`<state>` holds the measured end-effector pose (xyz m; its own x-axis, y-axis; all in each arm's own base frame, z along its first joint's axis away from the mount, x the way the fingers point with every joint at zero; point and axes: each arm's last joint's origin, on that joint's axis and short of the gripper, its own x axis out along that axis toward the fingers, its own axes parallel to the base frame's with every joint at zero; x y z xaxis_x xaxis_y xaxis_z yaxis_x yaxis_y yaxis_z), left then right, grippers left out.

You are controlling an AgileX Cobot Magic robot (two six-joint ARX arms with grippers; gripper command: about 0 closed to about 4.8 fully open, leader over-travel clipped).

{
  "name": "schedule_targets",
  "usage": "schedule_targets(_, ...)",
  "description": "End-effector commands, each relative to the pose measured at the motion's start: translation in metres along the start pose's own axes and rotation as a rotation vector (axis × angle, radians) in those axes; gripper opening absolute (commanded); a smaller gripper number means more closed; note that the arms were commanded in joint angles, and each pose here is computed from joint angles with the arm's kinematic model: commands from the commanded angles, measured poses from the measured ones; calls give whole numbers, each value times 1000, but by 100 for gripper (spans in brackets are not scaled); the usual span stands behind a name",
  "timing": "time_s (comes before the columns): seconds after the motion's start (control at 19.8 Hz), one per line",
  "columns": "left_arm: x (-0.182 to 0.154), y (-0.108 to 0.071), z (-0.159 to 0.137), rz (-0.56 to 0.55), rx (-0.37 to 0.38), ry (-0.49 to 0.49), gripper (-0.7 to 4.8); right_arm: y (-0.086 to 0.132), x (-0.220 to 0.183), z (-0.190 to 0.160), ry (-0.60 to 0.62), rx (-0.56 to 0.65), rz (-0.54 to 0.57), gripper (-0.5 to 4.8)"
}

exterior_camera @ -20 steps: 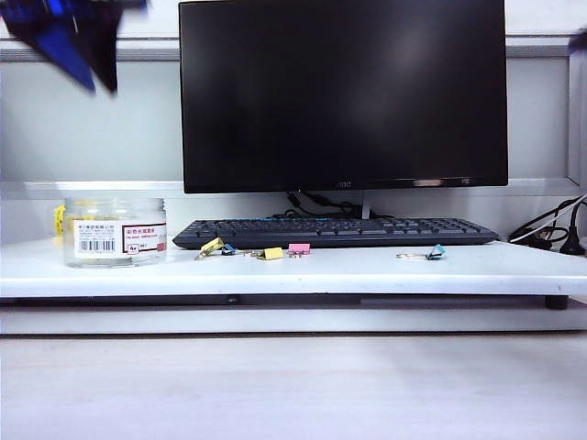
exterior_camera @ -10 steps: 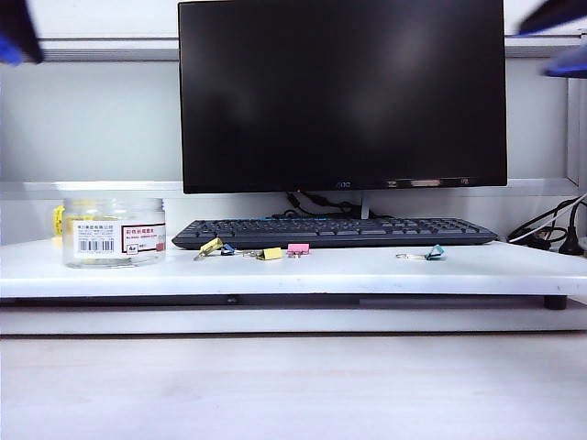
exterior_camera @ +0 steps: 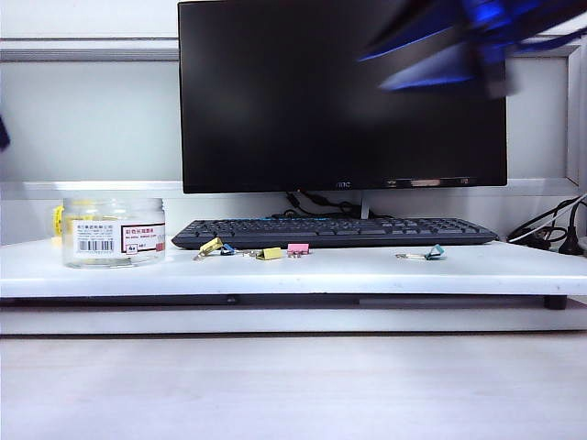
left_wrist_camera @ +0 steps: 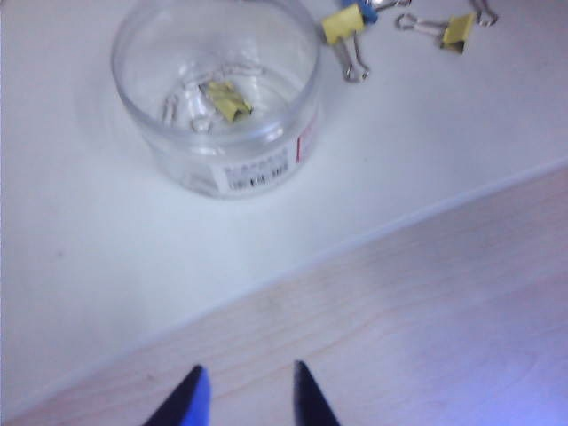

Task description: Pick up the clips with the largest number of clips of the same color on the table and place them in a round transparent plastic box.

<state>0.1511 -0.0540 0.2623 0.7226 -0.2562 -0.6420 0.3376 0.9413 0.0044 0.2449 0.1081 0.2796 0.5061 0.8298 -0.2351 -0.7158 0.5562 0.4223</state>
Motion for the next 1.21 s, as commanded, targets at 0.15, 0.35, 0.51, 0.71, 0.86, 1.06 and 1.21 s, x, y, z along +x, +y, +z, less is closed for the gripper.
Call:
schedule_targets(0.15,-1,-1,7,-29,-69,-88,133,-23,44,-2,82,-36,-6,225)
schedule_targets(0.35,-1,-1,10,-50,-89,-127,128,-42,70,-10,137,-25,6,225)
schedule_targets(0.51,4,-1,5,-58,-93,-143,128,-49,86,-10,157,-20,46,226)
schedule_targets(0.71,13,-1,-7,-59,-119,-122,128,-48,106,-10,176,-68,80,242)
schedule_targets(0.86,14,-1,-8,-60,-140,-121,128,-49,120,-15,195,-121,67,248)
schedule_targets(1.06,14,-1,-6,-61,-140,-142,127,-50,136,-33,249,-231,-20,257)
schedule_targets(1.21,14,-2,-7,-72,-139,-141,127,-41,144,-40,274,-341,-58,257)
